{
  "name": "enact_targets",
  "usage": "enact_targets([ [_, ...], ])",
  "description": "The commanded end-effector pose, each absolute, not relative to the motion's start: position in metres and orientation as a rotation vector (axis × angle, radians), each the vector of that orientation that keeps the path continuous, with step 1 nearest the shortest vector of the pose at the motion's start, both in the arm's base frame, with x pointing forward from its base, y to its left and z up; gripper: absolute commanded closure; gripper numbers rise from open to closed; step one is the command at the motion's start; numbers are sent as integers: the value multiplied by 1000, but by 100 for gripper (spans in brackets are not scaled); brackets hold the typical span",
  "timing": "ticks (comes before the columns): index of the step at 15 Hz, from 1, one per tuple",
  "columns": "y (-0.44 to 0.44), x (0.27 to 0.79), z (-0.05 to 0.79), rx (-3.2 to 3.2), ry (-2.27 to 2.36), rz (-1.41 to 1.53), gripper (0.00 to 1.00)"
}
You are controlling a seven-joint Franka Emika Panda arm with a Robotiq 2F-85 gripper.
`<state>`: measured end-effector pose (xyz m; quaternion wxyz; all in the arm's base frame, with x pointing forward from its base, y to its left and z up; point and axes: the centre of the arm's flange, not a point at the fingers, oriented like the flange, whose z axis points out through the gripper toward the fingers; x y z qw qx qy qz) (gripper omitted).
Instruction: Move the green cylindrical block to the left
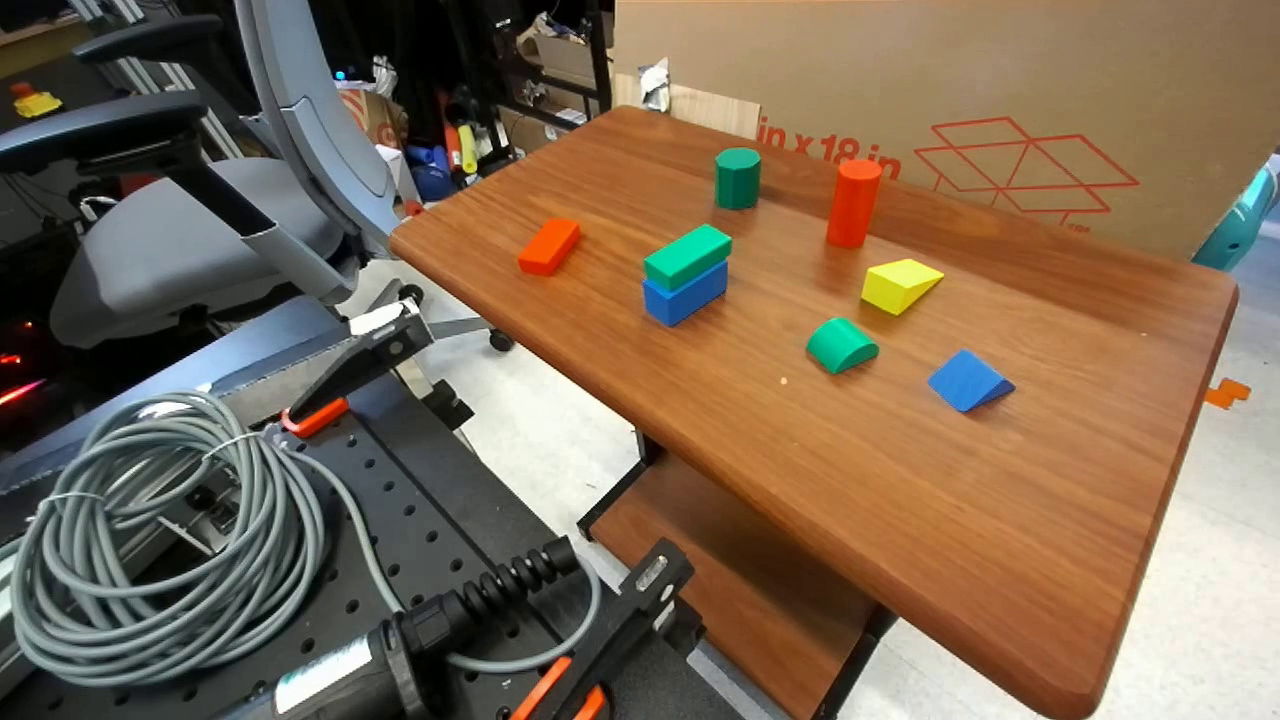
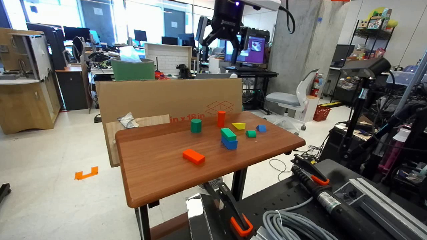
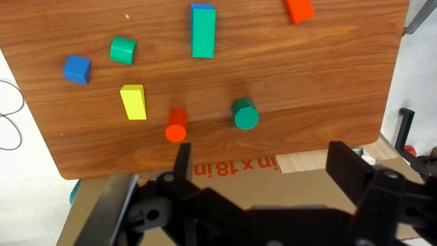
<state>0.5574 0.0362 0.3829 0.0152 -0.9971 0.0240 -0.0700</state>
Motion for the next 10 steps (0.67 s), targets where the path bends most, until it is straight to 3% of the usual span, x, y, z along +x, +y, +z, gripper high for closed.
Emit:
enact_targets([
  [1,48,588,366,-3116,88,-254,0],
  [10,60,641,312,-3149,55,-162,0],
])
